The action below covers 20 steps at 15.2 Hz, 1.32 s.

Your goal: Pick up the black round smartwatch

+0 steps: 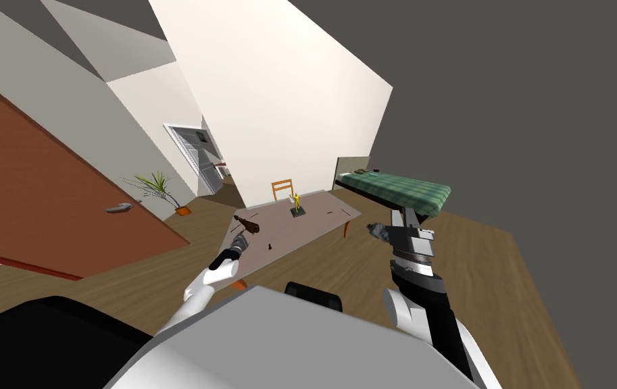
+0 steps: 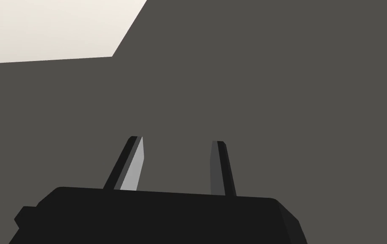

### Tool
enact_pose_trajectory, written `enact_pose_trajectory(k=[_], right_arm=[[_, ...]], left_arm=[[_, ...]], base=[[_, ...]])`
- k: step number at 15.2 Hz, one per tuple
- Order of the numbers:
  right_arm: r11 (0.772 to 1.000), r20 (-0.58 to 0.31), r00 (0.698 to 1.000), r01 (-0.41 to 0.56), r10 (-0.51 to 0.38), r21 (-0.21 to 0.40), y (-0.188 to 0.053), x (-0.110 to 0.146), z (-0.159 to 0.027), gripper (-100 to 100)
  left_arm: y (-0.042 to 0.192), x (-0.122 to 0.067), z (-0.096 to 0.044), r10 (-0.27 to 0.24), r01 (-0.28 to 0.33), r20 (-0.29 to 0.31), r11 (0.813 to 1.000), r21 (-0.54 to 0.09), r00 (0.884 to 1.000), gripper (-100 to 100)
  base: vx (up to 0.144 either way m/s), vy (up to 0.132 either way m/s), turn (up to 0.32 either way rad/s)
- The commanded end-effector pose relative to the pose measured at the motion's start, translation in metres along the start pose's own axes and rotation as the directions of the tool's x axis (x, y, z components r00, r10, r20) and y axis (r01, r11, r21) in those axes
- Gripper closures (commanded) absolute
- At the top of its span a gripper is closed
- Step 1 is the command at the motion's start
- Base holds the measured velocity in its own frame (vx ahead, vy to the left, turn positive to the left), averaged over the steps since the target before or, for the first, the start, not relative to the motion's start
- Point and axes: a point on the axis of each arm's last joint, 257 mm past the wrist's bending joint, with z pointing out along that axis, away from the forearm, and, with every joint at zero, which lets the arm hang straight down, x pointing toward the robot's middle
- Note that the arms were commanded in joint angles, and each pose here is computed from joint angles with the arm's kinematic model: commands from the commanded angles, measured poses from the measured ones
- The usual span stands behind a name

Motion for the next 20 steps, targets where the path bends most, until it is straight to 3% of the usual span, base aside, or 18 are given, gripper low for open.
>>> enact_pose_trajectory(k=[1, 3, 6, 8, 9, 11, 12, 13, 14, 15, 16, 17, 18, 19, 20], right_arm=[[1.0, 0.0, 1.0, 0.0, 0.0, 0.0, 0.0, 0.0, 0.0, 0], [1.0, 0.0, 1.0, 0.0, 0.0, 0.0, 0.0, 0.0, 0.0, 0], [1.0, 0.0, 1.0, 0.0, 0.0, 0.0, 0.0, 0.0, 0.0, 0], [1.0, 0.0, 1.0, 0.0, 0.0, 0.0, 0.0, 0.0, 0.0, 0], [1.0, 0.0, 1.0, 0.0, 0.0, 0.0, 0.0, 0.0, 0.0, 0], [1.0, 0.0, 1.0, 0.0, 0.0, 0.0, 0.0, 0.0, 0.0, 0], [1.0, 0.0, 1.0, 0.0, 0.0, 0.0, 0.0, 0.0, 0.0, 0], [1.0, 0.0, 1.0, 0.0, 0.0, 0.0, 0.0, 0.0, 0.0, 0], [1.0, 0.0, 1.0, 0.0, 0.0, 0.0, 0.0, 0.0, 0.0, 0], [1.0, 0.0, 1.0, 0.0, 0.0, 0.0, 0.0, 0.0, 0.0, 0], [1.0, 0.0, 1.0, 0.0, 0.0, 0.0, 0.0, 0.0, 0.0, 0], [1.0, 0.0, 1.0, 0.0, 0.0, 0.0, 0.0, 0.0, 0.0, 0], [1.0, 0.0, 1.0, 0.0, 0.0, 0.0, 0.0, 0.0, 0.0, 0], [1.0, 0.0, 1.0, 0.0, 0.0, 0.0, 0.0, 0.0, 0.0, 0], [1.0, 0.0, 1.0, 0.0, 0.0, 0.0, 0.0, 0.0, 0.0, 0]], left_arm=[[0.016, -0.017, 0.002, -0.046, 0.048, 0.04, 0.998, -0.045, 0.998, -100], [0.024, -0.023, 0.001, -0.046, 0.049, 0.052, 0.997, -0.059, 0.998, -100], [0.048, -0.045, 0.0, -0.11, 0.124, 0.114, 0.985, -0.119, 0.987, -100], [0.054, -0.05, -0.001, -0.109, 0.125, 0.123, 0.984, -0.129, 0.986, -100], [0.062, -0.056, -0.002, -0.14, 0.162, 0.146, 0.976, -0.148, 0.979, -100], [0.069, -0.061, -0.004, -0.139, 0.164, 0.158, 0.973, -0.16, 0.978, -100], [0.083, -0.07, -0.007, -0.167, 0.202, 0.19, 0.961, -0.186, 0.968, -100], [0.084, -0.071, -0.007, -0.166, 0.203, 0.192, 0.961, -0.189, 0.967, -100], [0.096, -0.078, -0.01, -0.193, 0.239, 0.219, 0.948, -0.209, 0.956, -100], [0.099, -0.08, -0.011, -0.192, 0.24, 0.225, 0.947, -0.214, 0.955, -100], [0.109, -0.085, -0.014, -0.216, 0.275, 0.249, 0.933, -0.231, 0.944, -100], [0.114, -0.088, -0.016, -0.215, 0.277, 0.257, 0.931, -0.238, 0.942, -100], [0.125, -0.093, -0.02, -0.236, 0.31, 0.282, 0.916, -0.255, 0.93, -100], [0.128, -0.094, -0.021, -0.235, 0.311, 0.286, 0.915, -0.258, 0.929, -100], [0.14, -0.098, -0.025, -0.254, 0.342, 0.311, 0.898, -0.275, 0.916, -100]], base=[[0.097, -0.104, -0.065], [0.084, -0.086, -0.026], [0.078, -0.08, -0.049], [0.076, -0.074, -0.027], [0.063, -0.07, -0.031], [0.056, -0.062, -0.032], [0.068, -0.063, -0.042], [0.073, -0.064, -0.041], [0.085, -0.064, -0.056], [0.088, -0.062, -0.043], [0.109, -0.063, -0.048], [0.107, -0.058, -0.038], [0.095, -0.064, -0.047], [0.089, -0.059, -0.039], [0.09, -0.053, -0.045]])
